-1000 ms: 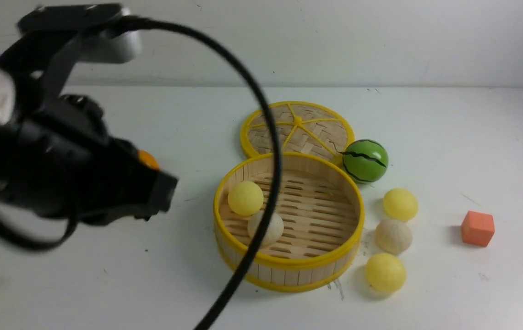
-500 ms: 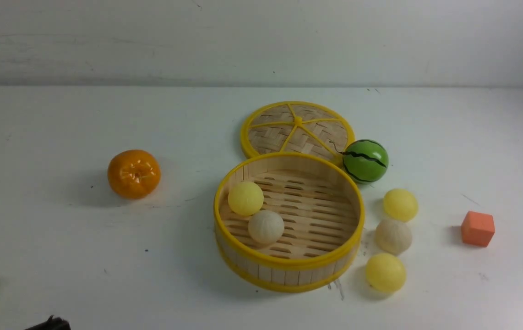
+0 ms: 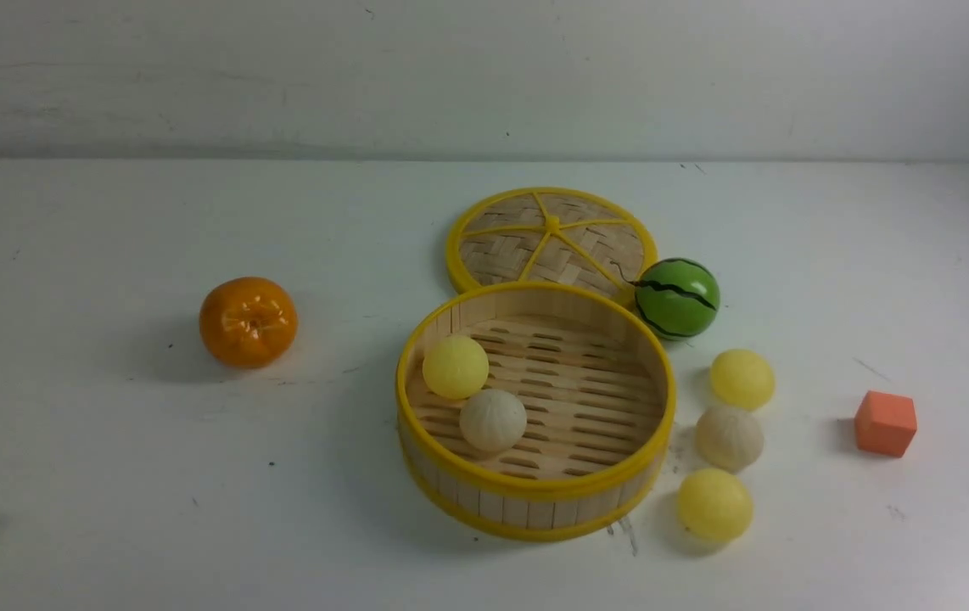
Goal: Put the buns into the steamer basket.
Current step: Use the right arm to grab a steamed stuffed bun, then use the right arm to put the steamed stuffed bun into the steamer, then use the right arm to grab a steamed stuffed bun, then use the right arm to put the steamed stuffed bun into the steamer, then use the right arm to grab a steamed stuffed bun, then use the right arm to put the steamed stuffed bun into the steamer
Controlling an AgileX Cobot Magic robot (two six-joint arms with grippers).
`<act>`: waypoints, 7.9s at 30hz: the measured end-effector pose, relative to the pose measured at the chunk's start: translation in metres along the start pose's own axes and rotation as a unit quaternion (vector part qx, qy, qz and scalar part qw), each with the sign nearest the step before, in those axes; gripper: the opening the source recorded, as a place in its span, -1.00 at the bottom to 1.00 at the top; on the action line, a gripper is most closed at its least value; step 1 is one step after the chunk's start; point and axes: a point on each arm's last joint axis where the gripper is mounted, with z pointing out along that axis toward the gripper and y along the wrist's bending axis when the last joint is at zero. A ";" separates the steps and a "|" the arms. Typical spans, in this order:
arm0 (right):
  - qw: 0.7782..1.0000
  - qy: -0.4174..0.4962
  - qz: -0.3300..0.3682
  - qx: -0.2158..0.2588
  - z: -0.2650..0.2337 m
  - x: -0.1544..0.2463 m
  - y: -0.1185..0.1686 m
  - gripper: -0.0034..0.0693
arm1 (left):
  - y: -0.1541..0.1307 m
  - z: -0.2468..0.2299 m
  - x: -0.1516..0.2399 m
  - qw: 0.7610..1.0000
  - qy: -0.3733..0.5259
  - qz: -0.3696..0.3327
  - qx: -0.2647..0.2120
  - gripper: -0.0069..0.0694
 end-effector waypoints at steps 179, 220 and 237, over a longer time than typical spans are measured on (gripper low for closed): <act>0.820 0.546 -0.164 -0.048 0.377 0.052 0.146 0.19 | 0.000 0.000 0.001 1.000 0.003 0.000 0.000 -0.62; 0.793 0.584 -0.135 0.112 0.391 0.030 0.036 -0.29 | 0.000 -0.001 0.000 1.000 0.001 0.000 0.000 -0.52; 0.786 0.585 -0.183 0.078 0.387 0.013 0.048 -0.91 | 0.000 -0.001 0.000 1.000 0.001 0.000 0.000 -0.48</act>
